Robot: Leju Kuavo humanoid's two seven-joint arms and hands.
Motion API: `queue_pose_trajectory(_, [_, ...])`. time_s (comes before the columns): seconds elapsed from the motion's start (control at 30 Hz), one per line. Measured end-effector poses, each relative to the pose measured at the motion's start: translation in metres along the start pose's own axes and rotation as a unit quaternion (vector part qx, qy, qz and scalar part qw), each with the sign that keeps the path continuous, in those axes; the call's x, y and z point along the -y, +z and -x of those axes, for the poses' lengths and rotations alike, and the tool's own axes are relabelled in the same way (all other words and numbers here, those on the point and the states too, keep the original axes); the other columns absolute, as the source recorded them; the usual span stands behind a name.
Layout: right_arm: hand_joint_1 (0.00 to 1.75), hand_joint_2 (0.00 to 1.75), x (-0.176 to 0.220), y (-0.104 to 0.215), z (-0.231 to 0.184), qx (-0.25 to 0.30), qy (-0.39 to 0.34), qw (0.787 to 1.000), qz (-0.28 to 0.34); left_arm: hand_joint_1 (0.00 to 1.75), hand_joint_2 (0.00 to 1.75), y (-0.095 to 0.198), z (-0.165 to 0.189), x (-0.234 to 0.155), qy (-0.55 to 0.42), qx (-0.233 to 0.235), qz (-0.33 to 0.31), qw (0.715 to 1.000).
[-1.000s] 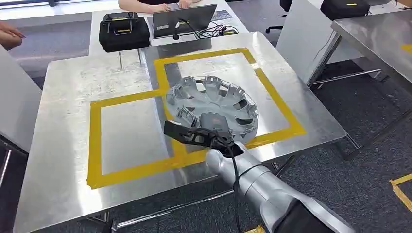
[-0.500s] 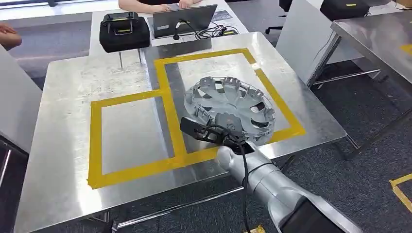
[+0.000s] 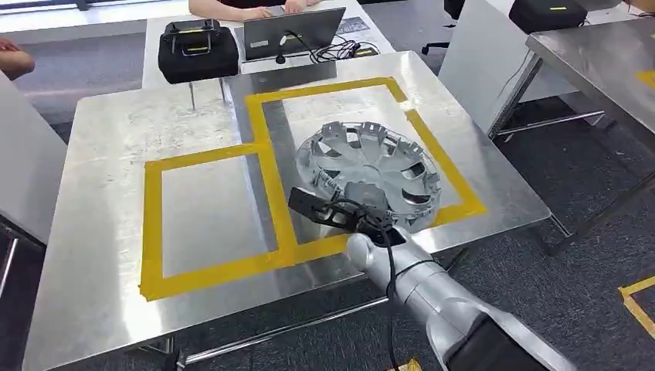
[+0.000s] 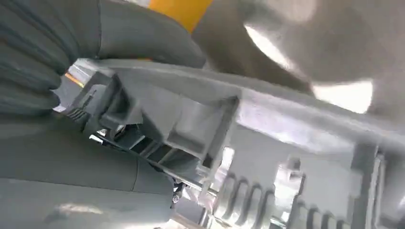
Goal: Take the parts from the cabinet and place them on the table.
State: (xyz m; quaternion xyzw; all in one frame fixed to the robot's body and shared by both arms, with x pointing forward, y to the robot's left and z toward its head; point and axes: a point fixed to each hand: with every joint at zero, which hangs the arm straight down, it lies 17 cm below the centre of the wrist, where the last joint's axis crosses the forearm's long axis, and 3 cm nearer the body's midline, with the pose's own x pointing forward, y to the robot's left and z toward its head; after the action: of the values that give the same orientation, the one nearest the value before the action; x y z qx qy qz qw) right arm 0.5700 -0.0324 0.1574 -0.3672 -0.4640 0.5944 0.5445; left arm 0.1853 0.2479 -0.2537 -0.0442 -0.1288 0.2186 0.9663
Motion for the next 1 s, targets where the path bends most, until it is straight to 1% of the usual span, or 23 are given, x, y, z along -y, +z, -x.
queue_pose_trajectory(0.03, [0.00,0.00,-0.002,0.000,0.001,-0.001,0.000,1.000,-0.001,0.00,0.00,0.000,0.000,0.000,0.000,0.000,0.000,1.000])
queue_pose_trajectory(0.17, [0.00,0.00,-0.020,0.001,0.001,0.006,-0.012,1.000,-0.016,0.00,0.00,0.000,0.000,0.000,-0.001,0.000,0.001,1.000])
queue_pose_trajectory(0.27, [0.00,0.00,-0.032,0.003,-0.004,0.024,-0.026,0.999,-0.027,0.00,0.00,0.000,0.000,0.000,-0.001,0.000,0.002,1.000])
queue_pose_trajectory(0.37, [0.00,0.00,-0.039,0.006,-0.020,0.060,-0.057,0.996,-0.040,0.00,0.00,0.000,0.000,0.000,0.001,0.001,0.004,1.000])
queue_pose_trajectory(0.47, [0.00,0.00,-0.045,0.017,-0.054,0.116,-0.130,0.982,-0.076,0.00,0.00,0.000,-0.001,-0.001,0.001,0.002,0.007,1.000])
queue_pose_trajectory(0.57, [0.00,0.00,-0.042,0.024,-0.072,0.136,-0.163,0.974,-0.085,0.00,0.00,0.000,-0.002,-0.002,0.002,0.003,0.007,1.000])
queue_pose_trajectory(0.77, [0.00,0.00,-0.037,0.027,-0.084,0.153,-0.199,0.964,-0.088,0.00,0.00,0.001,-0.003,-0.002,0.003,0.004,0.009,1.000])
queue_pose_trajectory(0.9, [0.00,0.00,-0.028,0.029,-0.093,0.176,-0.231,0.953,-0.081,0.00,0.00,0.001,-0.003,-0.001,0.003,0.004,0.010,1.000])
queue_pose_trajectory(1.0, [0.00,0.00,0.002,0.036,-0.112,0.220,-0.290,0.930,-0.043,0.00,0.00,0.001,-0.005,-0.002,0.004,0.014,0.011,1.000])
